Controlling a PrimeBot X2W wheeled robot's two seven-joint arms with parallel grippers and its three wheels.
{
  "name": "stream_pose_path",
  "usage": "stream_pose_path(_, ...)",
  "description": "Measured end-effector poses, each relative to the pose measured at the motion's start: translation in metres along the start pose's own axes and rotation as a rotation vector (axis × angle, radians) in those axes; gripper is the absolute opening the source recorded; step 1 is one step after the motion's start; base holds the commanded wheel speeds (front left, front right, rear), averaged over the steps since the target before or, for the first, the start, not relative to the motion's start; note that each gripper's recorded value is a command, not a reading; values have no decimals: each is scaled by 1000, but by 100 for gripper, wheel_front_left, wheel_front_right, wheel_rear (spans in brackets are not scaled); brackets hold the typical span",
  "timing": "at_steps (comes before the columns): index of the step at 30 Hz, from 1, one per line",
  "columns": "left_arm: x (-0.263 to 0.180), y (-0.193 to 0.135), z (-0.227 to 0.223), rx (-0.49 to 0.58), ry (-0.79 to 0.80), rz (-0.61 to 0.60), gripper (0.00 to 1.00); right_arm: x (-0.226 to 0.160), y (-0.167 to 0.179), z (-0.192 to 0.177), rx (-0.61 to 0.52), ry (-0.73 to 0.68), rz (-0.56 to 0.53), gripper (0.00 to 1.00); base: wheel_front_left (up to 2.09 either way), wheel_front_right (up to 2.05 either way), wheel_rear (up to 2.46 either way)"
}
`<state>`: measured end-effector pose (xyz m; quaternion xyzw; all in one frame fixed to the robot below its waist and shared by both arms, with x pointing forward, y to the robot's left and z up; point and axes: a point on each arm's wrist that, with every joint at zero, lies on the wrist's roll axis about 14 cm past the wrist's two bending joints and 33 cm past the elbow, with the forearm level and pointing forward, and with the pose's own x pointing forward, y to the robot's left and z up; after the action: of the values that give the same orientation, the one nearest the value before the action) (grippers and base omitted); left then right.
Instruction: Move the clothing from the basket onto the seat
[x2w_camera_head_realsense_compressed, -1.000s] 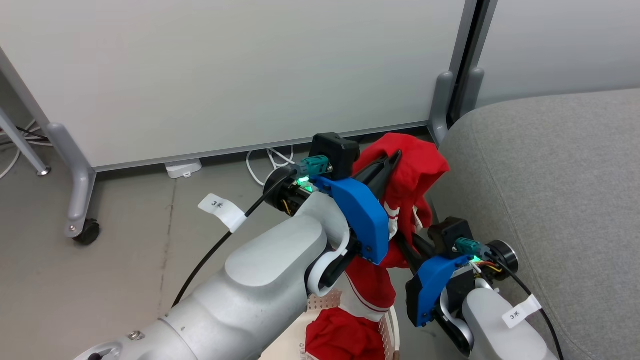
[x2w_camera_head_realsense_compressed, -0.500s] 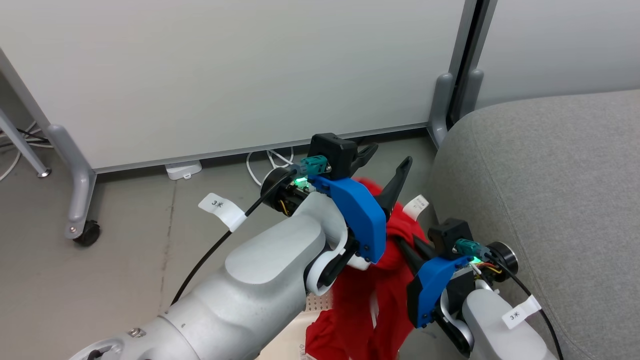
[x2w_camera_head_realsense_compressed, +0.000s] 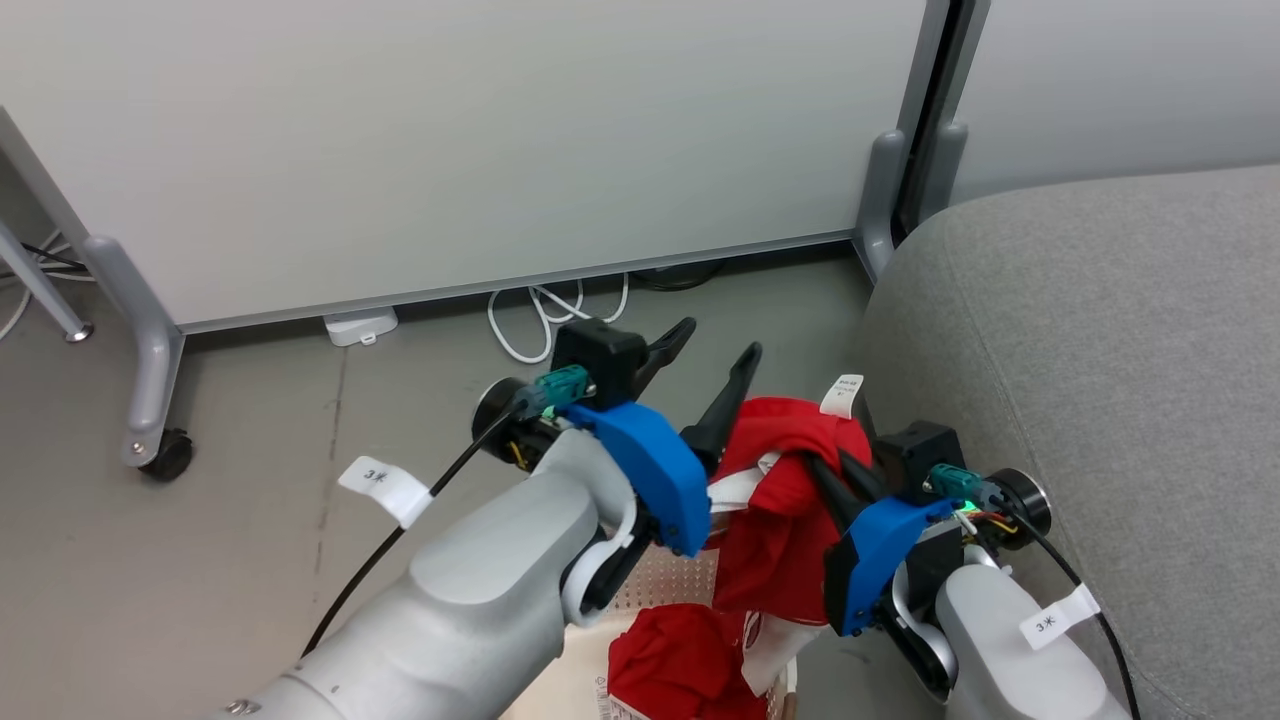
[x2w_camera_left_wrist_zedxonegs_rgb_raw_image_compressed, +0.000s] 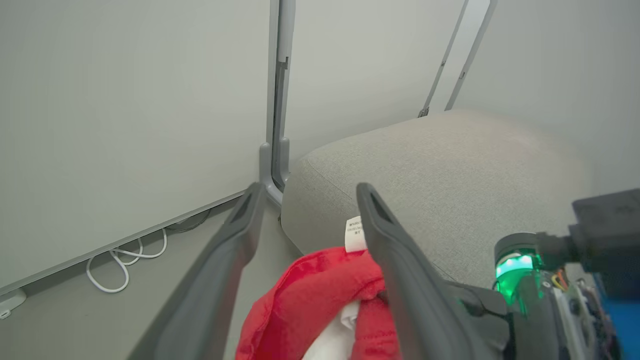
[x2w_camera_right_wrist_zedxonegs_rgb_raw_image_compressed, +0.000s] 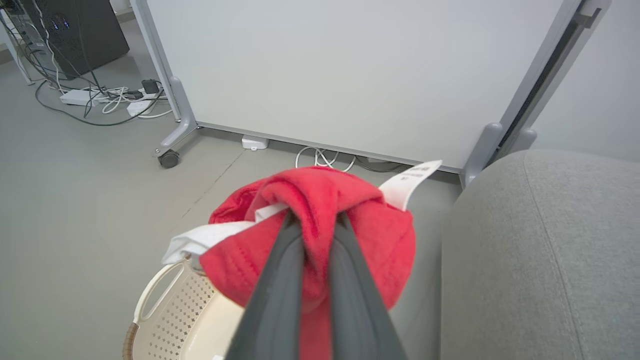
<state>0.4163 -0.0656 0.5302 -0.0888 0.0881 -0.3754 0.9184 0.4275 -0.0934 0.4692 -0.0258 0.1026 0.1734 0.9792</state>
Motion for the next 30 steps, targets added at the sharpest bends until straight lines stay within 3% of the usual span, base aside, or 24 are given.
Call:
stream_pose_path(10, -23, 36, 0, -43, -115, 75, 100, -3, -16, 22, 0, -72, -43, 0, 0, 0, 0)
stream_pose_path(22, -49, 58, -16, 16, -193, 161, 100, -30, -56, 39, 10, -134, -163, 0, 0, 0, 0)
stream_pose_path(30, -54, 61, -57, -26, -116, 197, 100, -64, -87, 32, 12, -128, -280, 0, 0, 0, 0)
